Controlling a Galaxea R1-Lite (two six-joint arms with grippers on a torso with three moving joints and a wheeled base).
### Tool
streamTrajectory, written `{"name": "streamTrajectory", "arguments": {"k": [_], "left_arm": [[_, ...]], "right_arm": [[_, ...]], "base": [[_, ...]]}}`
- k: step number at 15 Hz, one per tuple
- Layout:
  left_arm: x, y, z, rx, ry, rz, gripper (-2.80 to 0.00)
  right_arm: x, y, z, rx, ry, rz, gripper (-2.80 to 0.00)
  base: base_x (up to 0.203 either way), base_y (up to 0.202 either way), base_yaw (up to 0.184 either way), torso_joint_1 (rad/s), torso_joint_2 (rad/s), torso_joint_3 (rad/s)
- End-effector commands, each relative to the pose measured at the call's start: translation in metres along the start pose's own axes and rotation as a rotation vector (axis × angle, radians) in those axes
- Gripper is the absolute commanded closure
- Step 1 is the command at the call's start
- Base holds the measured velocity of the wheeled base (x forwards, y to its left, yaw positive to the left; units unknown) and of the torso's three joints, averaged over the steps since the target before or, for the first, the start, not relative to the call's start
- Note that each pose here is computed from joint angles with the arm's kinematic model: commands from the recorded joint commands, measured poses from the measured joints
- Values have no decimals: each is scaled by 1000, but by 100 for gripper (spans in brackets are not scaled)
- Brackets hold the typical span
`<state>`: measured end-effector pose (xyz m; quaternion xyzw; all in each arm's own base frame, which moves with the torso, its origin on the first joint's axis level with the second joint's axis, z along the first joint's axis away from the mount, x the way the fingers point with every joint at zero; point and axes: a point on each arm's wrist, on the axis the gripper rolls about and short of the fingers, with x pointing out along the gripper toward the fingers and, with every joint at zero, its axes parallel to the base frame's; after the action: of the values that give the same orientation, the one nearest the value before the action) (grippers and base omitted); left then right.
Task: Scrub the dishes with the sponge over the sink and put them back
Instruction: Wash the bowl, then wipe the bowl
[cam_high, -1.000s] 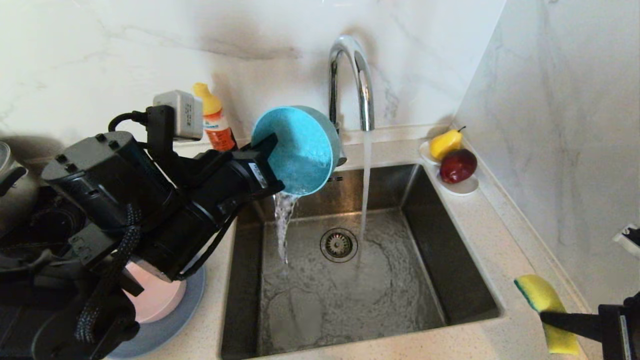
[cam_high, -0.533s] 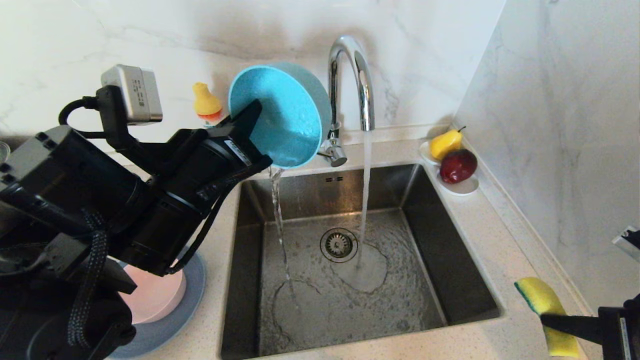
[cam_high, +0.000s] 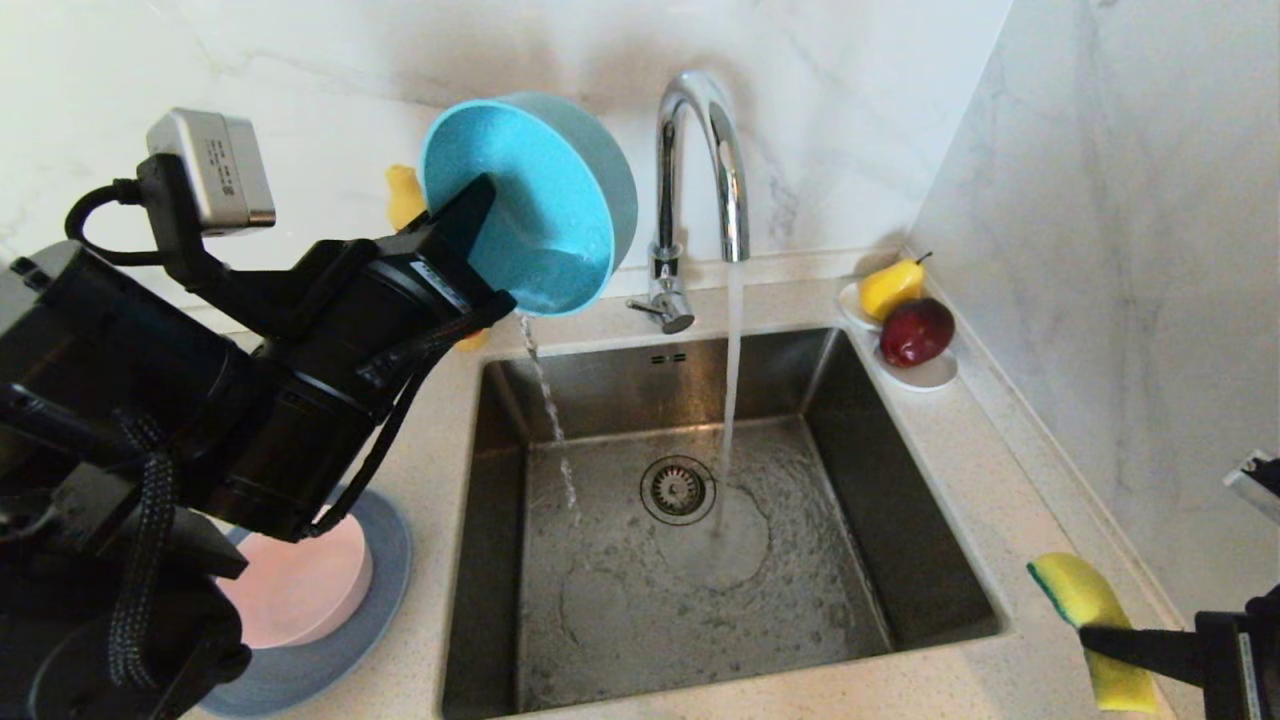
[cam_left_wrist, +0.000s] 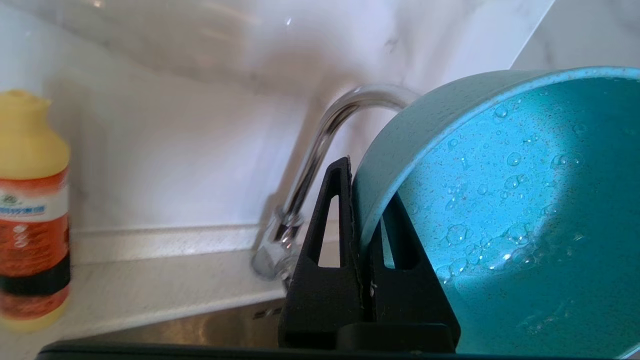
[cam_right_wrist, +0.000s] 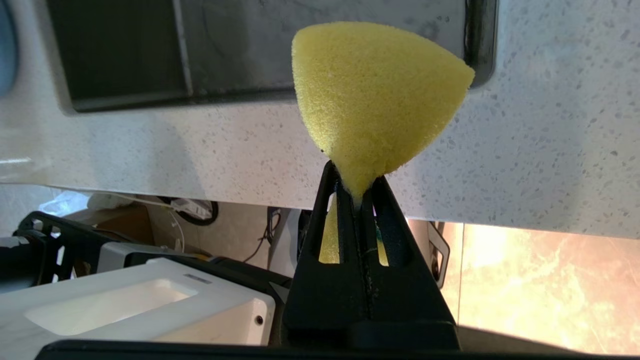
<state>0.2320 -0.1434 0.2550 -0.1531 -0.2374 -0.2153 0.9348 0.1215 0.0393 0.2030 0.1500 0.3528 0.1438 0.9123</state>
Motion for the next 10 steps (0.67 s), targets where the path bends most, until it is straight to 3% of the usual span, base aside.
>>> {"name": "streamTrajectory", "arguments": {"k": [1,4,8,10], "left_arm": [[-1,4,-5,16,72,18,0],[-14,10,-22,71,423,58,0],[-36,17,-19,121,880,106,0],[-44,15,-1,130,924,110,0]], "right_arm": [[-6,2,0,-3,-20,14,0],[-21,7,3,-9,-37,99,0],[-48,21,15,-15,15,231,0],[-58,28,20,-22,58,302,0]], "base": [[0,0,0,0,0,0],[0,0,0,0,0,0],[0,0,0,0,0,0],[0,0,0,0,0,0]]}}
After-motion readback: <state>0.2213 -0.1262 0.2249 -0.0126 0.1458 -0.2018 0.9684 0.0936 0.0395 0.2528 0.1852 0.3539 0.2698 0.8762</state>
